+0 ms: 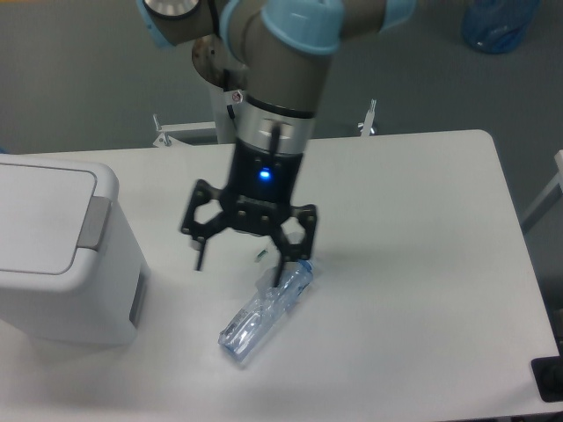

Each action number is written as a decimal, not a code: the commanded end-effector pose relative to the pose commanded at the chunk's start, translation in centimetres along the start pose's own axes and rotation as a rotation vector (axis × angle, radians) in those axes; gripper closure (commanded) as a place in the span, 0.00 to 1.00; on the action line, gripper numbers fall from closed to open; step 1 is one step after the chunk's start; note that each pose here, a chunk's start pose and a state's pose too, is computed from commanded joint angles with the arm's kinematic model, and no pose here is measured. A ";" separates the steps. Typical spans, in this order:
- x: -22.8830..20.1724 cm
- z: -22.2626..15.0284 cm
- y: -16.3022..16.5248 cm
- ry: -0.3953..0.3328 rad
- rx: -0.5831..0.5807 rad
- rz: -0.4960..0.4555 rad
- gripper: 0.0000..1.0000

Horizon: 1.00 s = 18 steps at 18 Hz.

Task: Open the trash can
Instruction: 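Swing the gripper over to the lid edge of the white trash bin, then push the gripper against the bin lid to flip it open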

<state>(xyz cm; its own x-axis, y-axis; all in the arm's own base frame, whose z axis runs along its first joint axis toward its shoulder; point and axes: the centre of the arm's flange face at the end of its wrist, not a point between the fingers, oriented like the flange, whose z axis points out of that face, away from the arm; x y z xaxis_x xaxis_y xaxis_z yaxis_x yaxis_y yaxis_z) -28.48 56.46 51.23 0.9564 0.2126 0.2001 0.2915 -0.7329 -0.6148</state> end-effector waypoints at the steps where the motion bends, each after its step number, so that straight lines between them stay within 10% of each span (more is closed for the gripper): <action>1: 0.7 0.3 0.3 0.005 -0.008 -0.002 0.00; 18: 7.2 2.0 5.4 0.068 -0.085 0.037 0.00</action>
<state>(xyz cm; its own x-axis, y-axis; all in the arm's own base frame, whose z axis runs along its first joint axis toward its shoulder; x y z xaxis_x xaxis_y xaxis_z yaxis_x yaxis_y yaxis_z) -20.01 55.33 47.79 0.9623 0.1419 0.2319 0.2509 -0.7921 -0.5565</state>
